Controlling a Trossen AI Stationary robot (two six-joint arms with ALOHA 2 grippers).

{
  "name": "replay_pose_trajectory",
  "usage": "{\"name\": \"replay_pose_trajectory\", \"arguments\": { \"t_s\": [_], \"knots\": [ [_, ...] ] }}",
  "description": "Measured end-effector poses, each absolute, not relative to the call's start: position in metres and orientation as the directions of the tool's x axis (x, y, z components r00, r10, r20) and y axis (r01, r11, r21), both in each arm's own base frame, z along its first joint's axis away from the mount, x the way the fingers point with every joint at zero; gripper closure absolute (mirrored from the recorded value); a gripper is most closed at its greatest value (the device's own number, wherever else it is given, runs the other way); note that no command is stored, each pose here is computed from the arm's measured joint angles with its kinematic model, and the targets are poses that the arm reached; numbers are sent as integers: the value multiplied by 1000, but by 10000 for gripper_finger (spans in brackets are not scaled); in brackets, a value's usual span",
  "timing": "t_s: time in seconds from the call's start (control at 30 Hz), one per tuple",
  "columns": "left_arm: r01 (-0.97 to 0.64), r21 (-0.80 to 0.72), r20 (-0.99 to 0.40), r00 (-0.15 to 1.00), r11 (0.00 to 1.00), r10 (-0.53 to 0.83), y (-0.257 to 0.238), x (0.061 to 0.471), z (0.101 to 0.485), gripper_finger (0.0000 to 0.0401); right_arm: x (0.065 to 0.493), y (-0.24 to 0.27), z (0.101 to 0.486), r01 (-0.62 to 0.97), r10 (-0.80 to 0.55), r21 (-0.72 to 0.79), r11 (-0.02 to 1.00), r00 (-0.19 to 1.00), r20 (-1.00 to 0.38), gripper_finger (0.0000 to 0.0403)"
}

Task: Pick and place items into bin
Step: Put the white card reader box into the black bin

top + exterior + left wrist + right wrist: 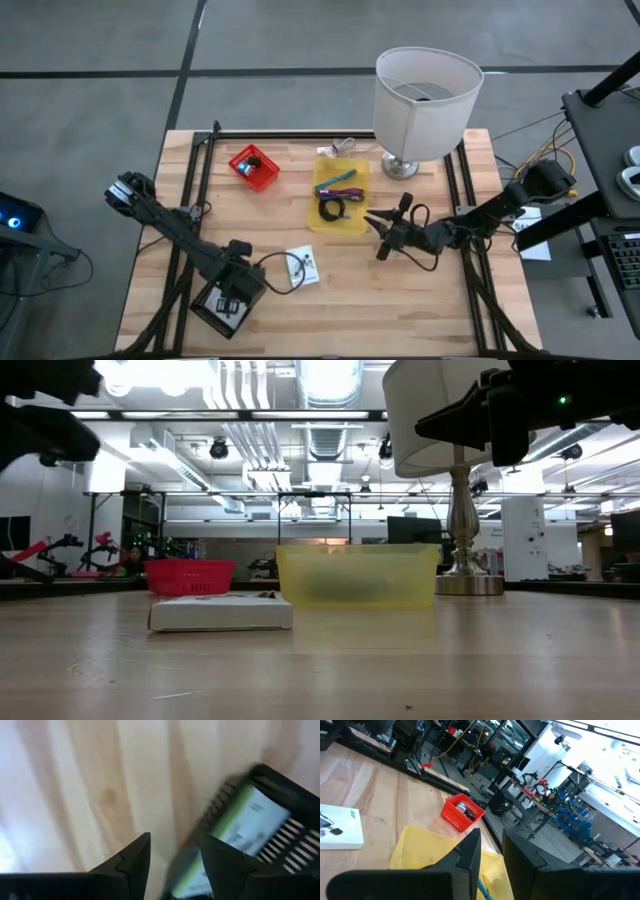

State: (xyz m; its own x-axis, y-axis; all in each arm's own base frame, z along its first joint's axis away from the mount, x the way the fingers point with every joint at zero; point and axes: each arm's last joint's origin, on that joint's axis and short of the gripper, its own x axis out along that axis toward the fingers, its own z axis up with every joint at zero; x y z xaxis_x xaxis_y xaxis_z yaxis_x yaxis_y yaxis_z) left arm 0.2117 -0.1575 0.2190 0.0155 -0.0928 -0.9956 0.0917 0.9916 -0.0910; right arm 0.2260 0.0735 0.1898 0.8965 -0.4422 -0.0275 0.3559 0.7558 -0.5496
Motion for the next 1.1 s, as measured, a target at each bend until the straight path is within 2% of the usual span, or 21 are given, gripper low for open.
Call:
{"name": "replay_pose_trajectory", "arguments": {
  "t_s": [0.27,0.5,0.73,0.93,1.1],
  "knots": [
    [34,108,-980,175,994,101,-135,224,227,246,226,73,190,356,-442,-550,756,896,-28,335],
    [169,320,-903,351,932,247,-119,245,243,246,226,74,190,356,-443,-549,756,896,-27,335],
    [236,394,-834,499,888,237,-109,268,249,246,226,73,190,360,-442,-538,763,896,-27,335],
    [350,447,-787,591,823,176,-100,284,246,246,226,74,190,362,-442,-530,767,897,-28,335],
    [408,339,-814,579,848,46,-89,296,231,246,226,74,190,362,-442,-529,767,896,-28,335]
  ]
}}
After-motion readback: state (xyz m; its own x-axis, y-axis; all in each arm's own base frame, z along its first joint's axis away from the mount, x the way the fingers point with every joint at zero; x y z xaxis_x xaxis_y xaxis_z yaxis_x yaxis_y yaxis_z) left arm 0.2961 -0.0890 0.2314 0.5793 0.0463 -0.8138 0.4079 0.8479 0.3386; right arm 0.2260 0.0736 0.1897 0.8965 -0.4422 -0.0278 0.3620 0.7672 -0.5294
